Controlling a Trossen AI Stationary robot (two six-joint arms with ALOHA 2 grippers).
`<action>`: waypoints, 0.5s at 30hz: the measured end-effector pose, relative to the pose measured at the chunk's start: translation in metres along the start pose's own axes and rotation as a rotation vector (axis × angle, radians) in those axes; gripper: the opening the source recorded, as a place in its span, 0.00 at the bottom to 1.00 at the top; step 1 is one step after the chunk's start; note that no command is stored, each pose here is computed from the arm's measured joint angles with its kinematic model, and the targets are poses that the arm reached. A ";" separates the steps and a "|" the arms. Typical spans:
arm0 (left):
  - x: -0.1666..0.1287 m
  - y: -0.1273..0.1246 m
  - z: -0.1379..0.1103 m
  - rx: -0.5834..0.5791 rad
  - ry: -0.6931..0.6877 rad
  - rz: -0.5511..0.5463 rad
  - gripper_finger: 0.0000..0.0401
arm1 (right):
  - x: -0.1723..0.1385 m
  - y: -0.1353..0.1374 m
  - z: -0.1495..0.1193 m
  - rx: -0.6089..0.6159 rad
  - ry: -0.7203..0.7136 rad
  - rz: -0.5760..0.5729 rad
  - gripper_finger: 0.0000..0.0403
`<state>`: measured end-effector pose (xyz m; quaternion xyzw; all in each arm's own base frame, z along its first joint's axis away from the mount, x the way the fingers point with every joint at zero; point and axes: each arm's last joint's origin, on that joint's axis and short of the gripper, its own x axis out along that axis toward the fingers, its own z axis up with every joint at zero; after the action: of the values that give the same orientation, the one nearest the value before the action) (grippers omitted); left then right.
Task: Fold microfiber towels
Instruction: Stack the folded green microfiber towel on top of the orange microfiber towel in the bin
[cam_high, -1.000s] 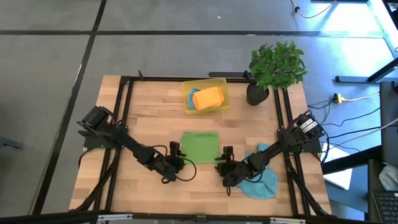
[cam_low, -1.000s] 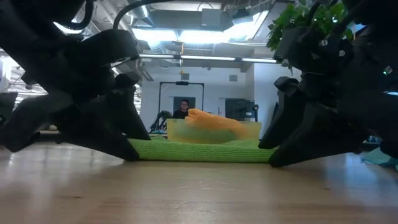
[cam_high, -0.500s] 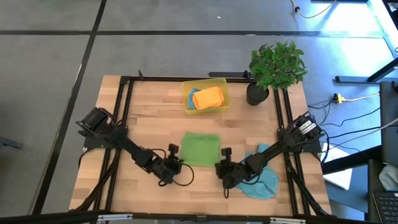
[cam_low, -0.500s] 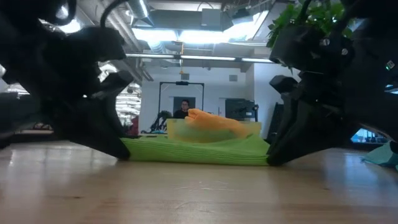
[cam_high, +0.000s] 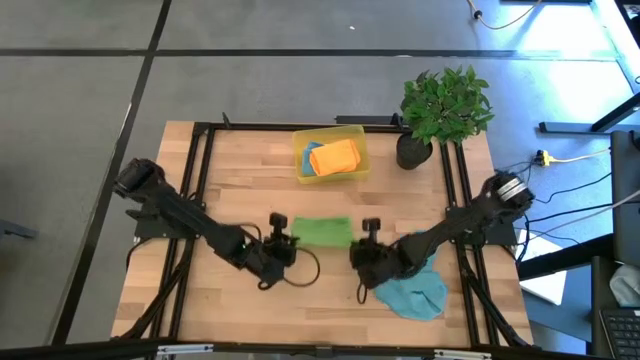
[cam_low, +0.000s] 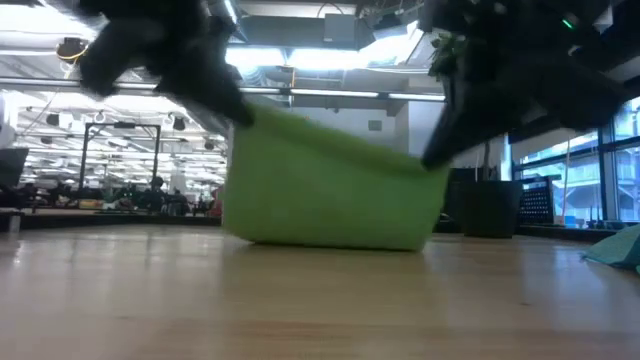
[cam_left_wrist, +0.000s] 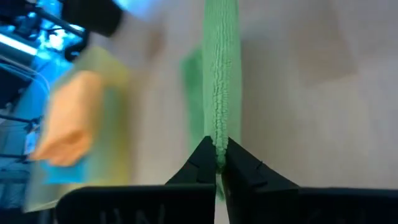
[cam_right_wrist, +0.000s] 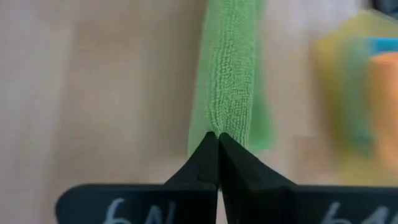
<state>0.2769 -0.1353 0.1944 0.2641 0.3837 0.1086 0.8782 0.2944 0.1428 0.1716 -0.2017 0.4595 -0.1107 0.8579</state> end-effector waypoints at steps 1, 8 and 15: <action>-0.002 0.010 0.003 -0.006 -0.006 0.014 0.00 | -0.004 -0.011 0.002 0.011 0.001 -0.016 0.00; -0.014 0.085 0.009 -0.056 -0.045 0.143 0.00 | -0.029 -0.087 0.012 0.061 -0.057 -0.172 0.00; -0.016 0.164 0.001 -0.111 -0.079 0.291 0.00 | -0.044 -0.171 0.012 0.139 -0.119 -0.332 0.00</action>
<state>0.2691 -0.0048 0.2943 0.2719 0.2999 0.2452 0.8809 0.2794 0.0093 0.2867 -0.2209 0.3598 -0.2701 0.8653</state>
